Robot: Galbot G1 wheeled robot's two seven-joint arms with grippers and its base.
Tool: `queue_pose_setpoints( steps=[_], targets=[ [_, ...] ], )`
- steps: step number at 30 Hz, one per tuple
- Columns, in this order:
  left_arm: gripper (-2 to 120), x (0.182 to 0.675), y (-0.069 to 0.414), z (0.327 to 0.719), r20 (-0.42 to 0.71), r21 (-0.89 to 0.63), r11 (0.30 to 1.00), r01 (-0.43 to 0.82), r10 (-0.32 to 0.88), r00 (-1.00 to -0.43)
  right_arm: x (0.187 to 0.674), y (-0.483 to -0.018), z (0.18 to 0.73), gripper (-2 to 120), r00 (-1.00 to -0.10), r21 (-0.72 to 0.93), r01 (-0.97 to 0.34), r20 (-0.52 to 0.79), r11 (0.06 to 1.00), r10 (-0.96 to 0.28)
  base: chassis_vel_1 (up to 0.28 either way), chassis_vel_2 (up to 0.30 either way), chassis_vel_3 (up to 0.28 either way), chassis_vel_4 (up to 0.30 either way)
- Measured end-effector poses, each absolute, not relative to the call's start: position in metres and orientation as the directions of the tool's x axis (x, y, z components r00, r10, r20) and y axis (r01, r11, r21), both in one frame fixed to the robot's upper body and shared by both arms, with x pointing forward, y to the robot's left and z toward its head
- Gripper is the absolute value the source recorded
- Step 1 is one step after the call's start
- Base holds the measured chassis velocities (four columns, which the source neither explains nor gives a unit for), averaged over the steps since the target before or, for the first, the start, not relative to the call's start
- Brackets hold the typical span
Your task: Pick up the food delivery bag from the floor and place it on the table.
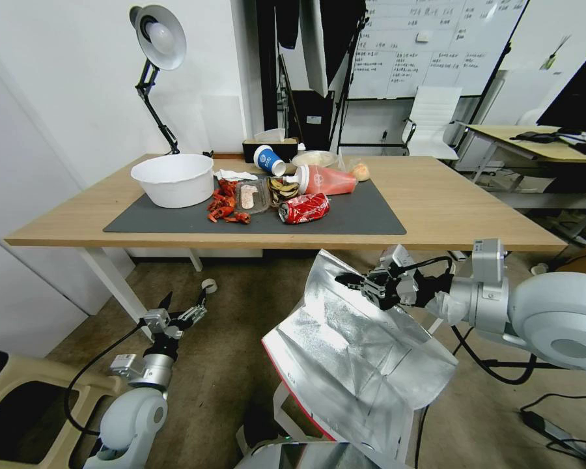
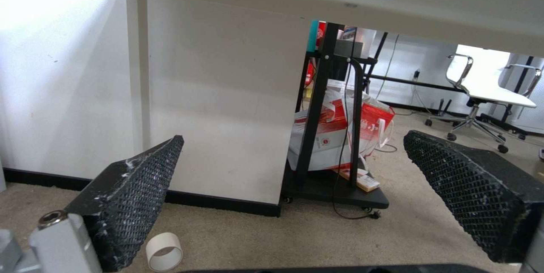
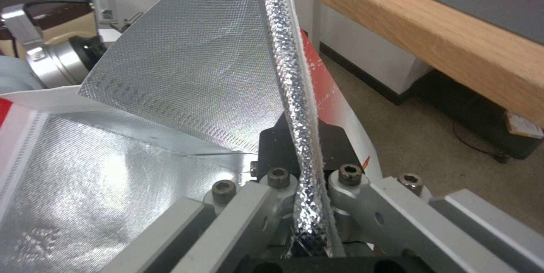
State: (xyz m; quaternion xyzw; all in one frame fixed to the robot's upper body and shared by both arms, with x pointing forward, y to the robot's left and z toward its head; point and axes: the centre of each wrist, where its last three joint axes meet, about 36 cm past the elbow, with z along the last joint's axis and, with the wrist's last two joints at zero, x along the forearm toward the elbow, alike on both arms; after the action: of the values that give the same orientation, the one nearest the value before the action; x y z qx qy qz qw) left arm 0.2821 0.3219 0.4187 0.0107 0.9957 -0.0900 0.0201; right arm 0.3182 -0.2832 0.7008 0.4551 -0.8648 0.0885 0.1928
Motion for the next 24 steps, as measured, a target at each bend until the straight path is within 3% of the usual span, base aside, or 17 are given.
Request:
queue_pose_setpoints(
  steps=[24],
  targets=[
    [100,0.2799,0.3206,0.4226,-0.043,-0.179,0.984,0.026,0.019,-0.999,0.318,-0.2835,0.7036,0,-0.483,0.038,-0.844,0.381,0.536,-0.788,0.0,0.0,0.0,0.0]
  ],
)
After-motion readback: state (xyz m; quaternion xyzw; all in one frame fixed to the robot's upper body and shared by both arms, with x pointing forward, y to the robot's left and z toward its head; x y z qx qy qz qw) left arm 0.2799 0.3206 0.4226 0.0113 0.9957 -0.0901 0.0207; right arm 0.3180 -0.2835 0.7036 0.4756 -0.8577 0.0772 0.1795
